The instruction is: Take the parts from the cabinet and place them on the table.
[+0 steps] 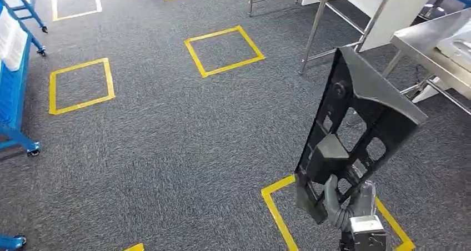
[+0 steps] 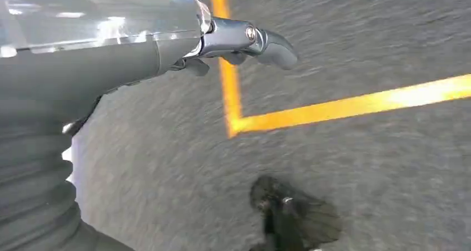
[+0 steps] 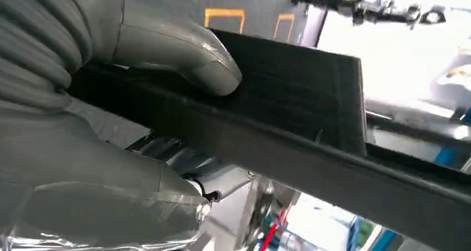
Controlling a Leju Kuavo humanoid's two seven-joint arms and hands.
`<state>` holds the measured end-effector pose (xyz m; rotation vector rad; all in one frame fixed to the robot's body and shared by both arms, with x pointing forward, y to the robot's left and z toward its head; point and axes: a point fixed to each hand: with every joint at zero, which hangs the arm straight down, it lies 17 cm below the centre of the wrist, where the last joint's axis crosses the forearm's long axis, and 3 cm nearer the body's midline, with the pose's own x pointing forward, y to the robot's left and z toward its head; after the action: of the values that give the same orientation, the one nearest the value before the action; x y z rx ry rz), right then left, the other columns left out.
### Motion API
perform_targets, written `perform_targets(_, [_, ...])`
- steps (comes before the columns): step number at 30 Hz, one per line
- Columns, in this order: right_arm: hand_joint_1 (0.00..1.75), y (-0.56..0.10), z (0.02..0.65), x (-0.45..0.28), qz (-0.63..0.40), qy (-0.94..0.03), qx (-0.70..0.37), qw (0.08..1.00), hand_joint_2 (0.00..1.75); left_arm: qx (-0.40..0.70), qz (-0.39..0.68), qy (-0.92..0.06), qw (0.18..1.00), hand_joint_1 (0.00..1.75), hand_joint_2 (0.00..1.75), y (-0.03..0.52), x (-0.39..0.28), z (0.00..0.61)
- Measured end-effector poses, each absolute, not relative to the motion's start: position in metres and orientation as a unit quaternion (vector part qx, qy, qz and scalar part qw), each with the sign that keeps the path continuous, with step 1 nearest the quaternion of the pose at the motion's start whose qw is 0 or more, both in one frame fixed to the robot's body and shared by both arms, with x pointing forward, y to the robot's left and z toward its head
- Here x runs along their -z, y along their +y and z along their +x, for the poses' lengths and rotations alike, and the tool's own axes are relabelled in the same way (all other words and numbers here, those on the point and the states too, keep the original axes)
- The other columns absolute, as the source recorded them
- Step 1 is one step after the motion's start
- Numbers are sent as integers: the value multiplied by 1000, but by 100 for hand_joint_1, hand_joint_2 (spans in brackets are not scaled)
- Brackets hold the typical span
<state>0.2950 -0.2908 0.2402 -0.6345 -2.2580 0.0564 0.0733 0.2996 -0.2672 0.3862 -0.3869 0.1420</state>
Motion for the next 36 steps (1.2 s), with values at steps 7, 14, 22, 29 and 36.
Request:
perform_targets(7, [175,-294,293,-233,-265,-881,-23,392,175,-52,188,-208,958,0,175,314,266,85])
perform_targets(14, [175,-297,291,-233,-286,-876,-25,387,175,-32,179,-203,962,0,175,311,267,90])
perform_targets(22, [175,-297,285,-239,-293,-878,-22,379,175,-20,164,-212,963,0,175,307,266,102])
perform_targets(29, [175,-286,290,-242,-275,-885,-32,375,175,-42,177,-208,961,0,175,314,266,101])
perform_targets(36, [175,-284,293,-247,-273,-889,-32,367,175,-46,185,-205,960,0,175,317,265,102])
